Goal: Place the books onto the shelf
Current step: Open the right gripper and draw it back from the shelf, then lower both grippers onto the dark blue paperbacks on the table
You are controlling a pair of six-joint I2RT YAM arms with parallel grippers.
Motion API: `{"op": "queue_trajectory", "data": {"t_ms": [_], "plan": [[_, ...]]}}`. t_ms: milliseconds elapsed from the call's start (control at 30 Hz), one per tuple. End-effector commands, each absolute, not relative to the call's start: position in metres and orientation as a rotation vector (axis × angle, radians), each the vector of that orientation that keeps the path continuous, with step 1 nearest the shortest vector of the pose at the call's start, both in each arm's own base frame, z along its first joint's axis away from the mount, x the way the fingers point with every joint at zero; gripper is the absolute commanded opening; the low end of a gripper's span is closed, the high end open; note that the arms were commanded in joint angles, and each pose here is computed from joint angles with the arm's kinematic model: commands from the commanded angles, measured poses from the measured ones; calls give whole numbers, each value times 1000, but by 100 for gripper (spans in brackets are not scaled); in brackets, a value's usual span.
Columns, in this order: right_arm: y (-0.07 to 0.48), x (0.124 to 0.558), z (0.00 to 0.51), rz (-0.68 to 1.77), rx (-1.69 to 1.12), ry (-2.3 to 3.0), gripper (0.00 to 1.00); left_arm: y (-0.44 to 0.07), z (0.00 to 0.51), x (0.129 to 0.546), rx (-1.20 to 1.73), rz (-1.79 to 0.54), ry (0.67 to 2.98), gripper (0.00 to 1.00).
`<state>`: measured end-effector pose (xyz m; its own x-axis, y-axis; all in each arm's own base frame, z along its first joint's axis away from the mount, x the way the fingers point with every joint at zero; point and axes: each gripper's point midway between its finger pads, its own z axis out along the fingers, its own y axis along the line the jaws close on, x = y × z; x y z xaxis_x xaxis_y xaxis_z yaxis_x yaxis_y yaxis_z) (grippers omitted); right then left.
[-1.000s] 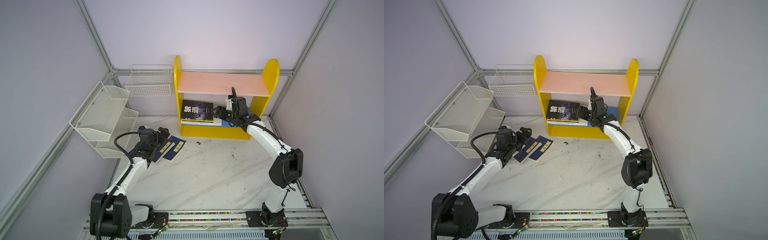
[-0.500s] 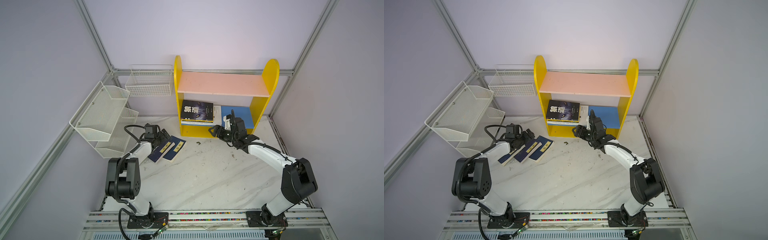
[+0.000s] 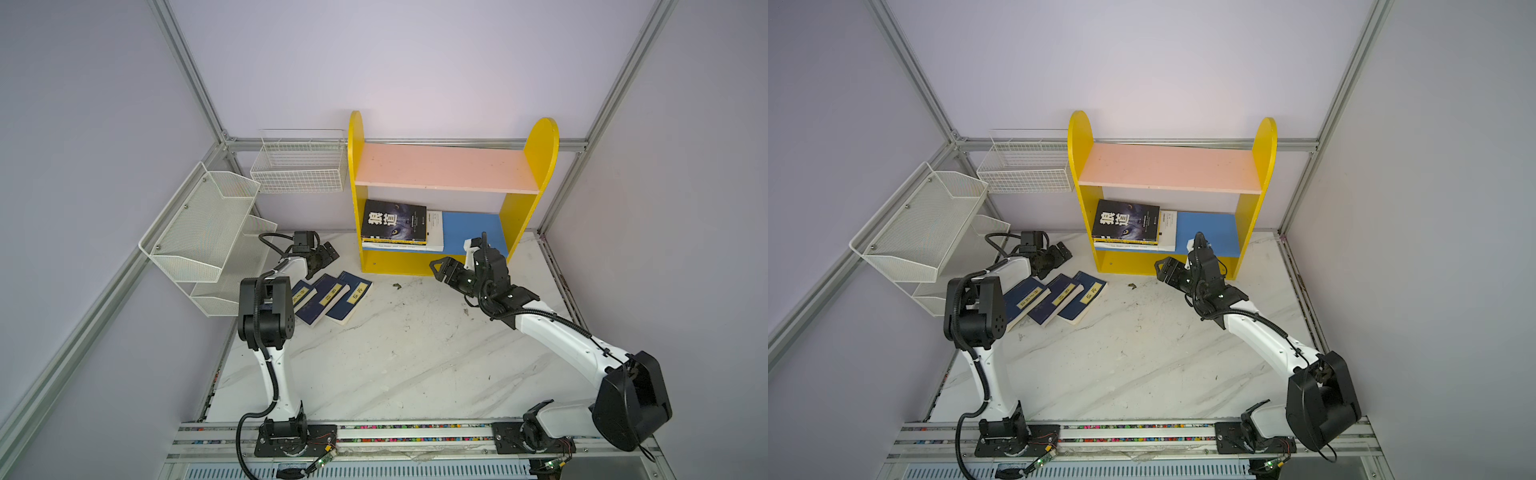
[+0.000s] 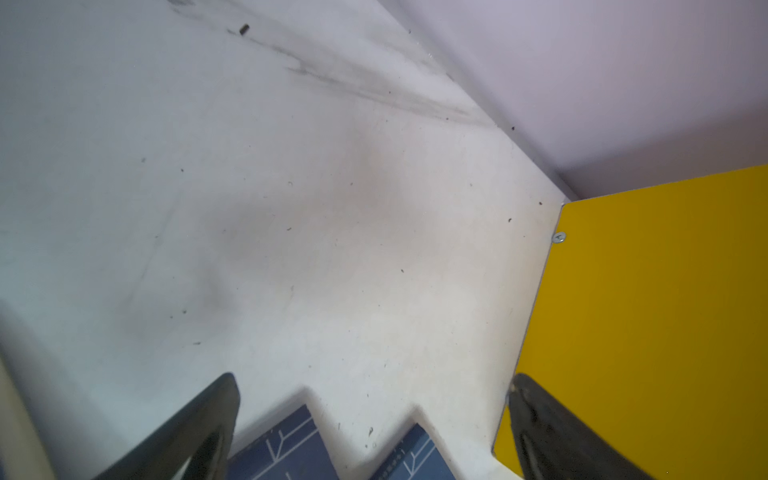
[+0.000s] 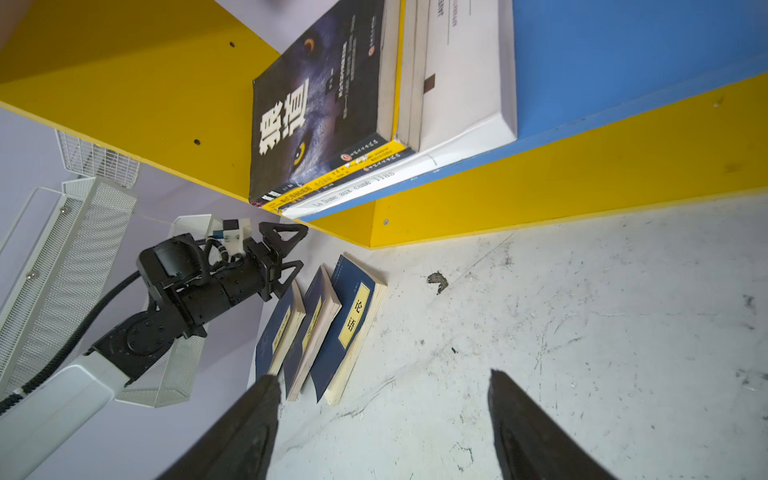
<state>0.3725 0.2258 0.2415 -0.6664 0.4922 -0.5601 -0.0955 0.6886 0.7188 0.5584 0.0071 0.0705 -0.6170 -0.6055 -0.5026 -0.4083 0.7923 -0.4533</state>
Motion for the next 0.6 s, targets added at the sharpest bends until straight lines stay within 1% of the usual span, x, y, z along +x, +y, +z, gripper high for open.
{"op": "queue_trajectory", "data": {"t_ms": [0,133,267,367,500,567], "plan": [[213,367,242,919,382,2094,81,4,94,572,-736,-445,2293,100],[208,366,241,899,403,2088,81,-6,70,556,-758,-498,2371,100],[210,369,235,886,396,2108,81,-25,54,530,-787,-590,2436,99],[216,373,232,894,375,2120,81,-51,45,502,-771,-641,2492,99],[222,375,225,905,352,2137,81,-101,34,462,-745,-773,2553,99],[226,377,213,902,342,2170,81,-122,35,448,-735,-830,2552,99]]}}
